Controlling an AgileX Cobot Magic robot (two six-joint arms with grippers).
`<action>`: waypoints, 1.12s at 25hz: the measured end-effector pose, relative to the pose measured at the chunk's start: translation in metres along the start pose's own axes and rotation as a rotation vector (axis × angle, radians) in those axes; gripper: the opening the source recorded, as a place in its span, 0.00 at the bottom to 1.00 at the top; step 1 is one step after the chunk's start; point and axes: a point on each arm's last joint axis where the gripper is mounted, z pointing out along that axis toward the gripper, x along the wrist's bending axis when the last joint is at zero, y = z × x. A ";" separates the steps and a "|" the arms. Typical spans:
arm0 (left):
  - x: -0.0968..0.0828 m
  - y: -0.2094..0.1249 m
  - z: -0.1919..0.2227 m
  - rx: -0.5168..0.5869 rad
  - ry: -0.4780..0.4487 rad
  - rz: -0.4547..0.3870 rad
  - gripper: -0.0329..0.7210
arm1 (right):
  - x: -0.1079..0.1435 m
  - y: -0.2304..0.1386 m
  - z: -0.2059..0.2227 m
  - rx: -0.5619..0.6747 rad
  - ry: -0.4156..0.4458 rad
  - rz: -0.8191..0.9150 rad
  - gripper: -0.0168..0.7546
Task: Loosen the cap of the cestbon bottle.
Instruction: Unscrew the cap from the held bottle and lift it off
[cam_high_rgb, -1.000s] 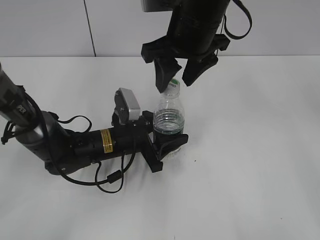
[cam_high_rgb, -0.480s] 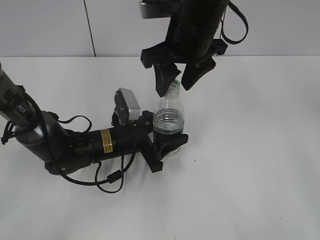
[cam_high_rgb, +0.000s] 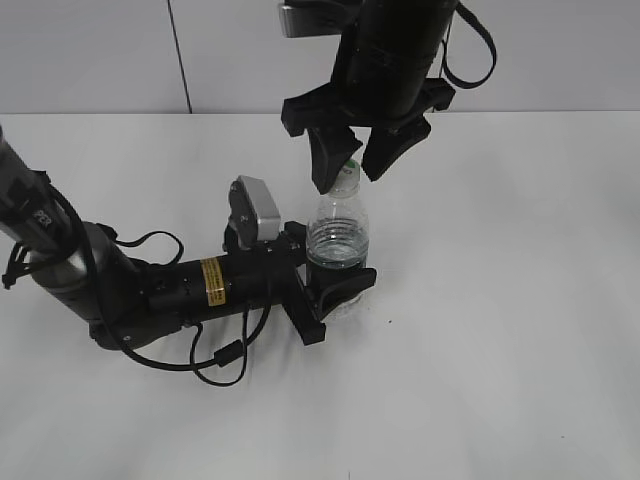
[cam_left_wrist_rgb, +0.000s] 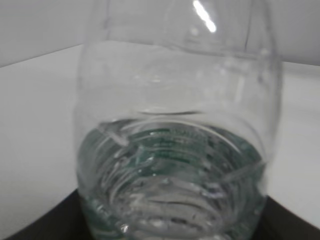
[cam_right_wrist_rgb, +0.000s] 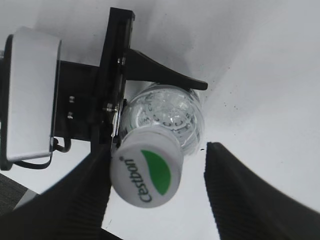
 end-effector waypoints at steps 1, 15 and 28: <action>0.000 0.000 0.000 0.000 0.000 0.000 0.57 | 0.000 0.000 0.000 0.000 0.000 0.000 0.61; 0.000 0.000 0.000 0.001 0.000 0.000 0.57 | 0.002 0.000 0.000 0.000 0.009 -0.020 0.41; 0.000 0.000 0.000 0.001 -0.001 0.001 0.57 | 0.002 0.000 0.000 -0.004 0.011 -0.488 0.41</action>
